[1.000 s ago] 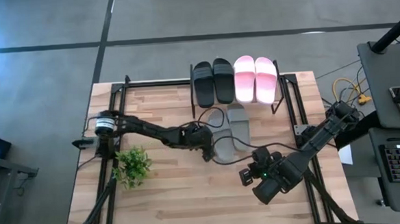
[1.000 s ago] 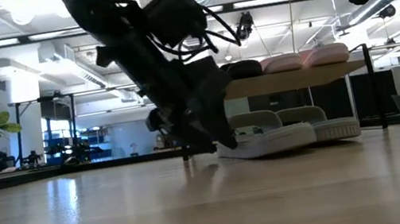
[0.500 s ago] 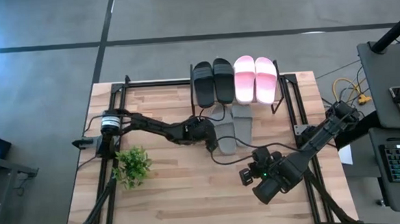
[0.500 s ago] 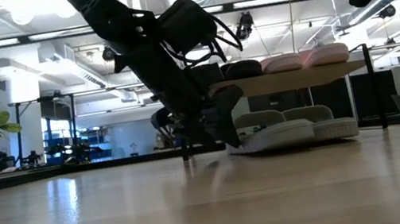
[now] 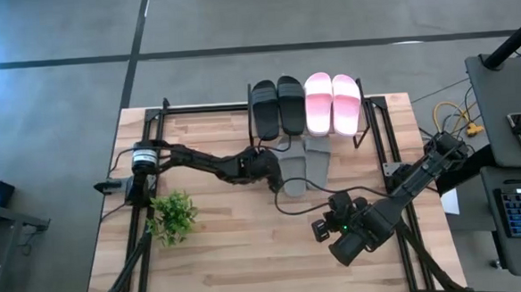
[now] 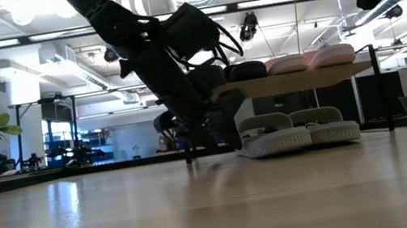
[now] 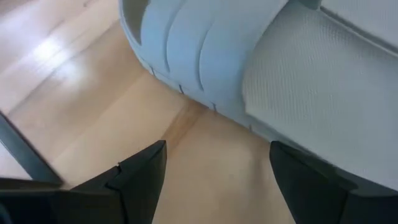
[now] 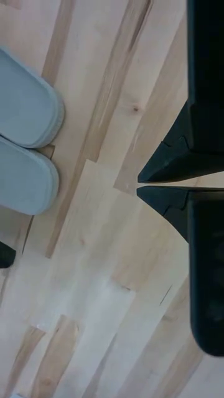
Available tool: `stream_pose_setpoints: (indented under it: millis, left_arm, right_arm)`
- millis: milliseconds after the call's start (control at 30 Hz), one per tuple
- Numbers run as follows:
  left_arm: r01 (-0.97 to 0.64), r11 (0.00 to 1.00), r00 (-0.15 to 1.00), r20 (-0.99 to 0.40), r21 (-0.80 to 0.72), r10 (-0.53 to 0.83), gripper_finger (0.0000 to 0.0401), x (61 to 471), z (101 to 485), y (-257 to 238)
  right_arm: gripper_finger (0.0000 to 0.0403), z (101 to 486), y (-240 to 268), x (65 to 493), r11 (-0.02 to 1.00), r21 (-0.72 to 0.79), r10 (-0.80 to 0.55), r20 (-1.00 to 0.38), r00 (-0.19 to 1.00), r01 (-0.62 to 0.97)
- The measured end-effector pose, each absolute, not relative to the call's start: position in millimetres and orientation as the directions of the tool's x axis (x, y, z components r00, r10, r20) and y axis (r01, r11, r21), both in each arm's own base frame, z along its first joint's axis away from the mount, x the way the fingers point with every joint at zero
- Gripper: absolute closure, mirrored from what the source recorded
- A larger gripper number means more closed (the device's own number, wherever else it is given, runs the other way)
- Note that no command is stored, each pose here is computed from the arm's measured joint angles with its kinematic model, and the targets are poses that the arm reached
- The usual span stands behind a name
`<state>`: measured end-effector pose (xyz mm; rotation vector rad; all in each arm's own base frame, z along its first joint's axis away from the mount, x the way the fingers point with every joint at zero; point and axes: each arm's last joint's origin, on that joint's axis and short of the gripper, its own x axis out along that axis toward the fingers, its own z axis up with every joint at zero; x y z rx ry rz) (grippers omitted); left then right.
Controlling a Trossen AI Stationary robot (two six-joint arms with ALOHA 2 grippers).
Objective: Pick and place slides into the shelf
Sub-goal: Adjust the gray slides under the shelf
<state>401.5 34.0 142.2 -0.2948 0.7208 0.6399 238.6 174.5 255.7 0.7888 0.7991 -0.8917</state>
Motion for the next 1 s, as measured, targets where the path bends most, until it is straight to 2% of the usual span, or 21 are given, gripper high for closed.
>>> stream_pose_setpoints:
  millis: [167,433,667,767,1000]
  left_arm:
    - [-0.602,0.798,0.536,-0.744,-0.006,0.398,0.0131,391.5,147.1,21.6]
    - [-0.522,0.853,0.569,-0.745,0.001,0.349,0.0131,375.2,173.1,-16.8]
    - [-0.421,0.903,0.495,-0.813,0.085,0.307,0.0131,337.0,201.9,-51.5]
    - [-0.393,0.915,0.501,-0.814,0.088,0.294,0.0131,321.1,217.3,-66.2]
    - [-0.462,0.886,0.588,-0.761,-0.039,0.274,0.0131,272.9,245.0,-85.3]
  right_arm:
    - [0.039,255.6,174.8,238.5,0.404,0.245,-0.346,-0.851,0.395,0.881]
    - [0.039,255.2,178.2,242.9,0.393,0.303,-0.312,-0.844,0.436,0.868]
    - [0.039,241.2,178.3,257.6,0.352,0.371,-0.286,-0.832,0.476,0.859]
    - [0.039,229.5,171.7,263.5,0.328,0.377,-0.288,-0.834,0.471,0.866]
    - [0.039,200.5,154.7,280.0,0.272,0.421,-0.267,-0.831,0.488,0.866]
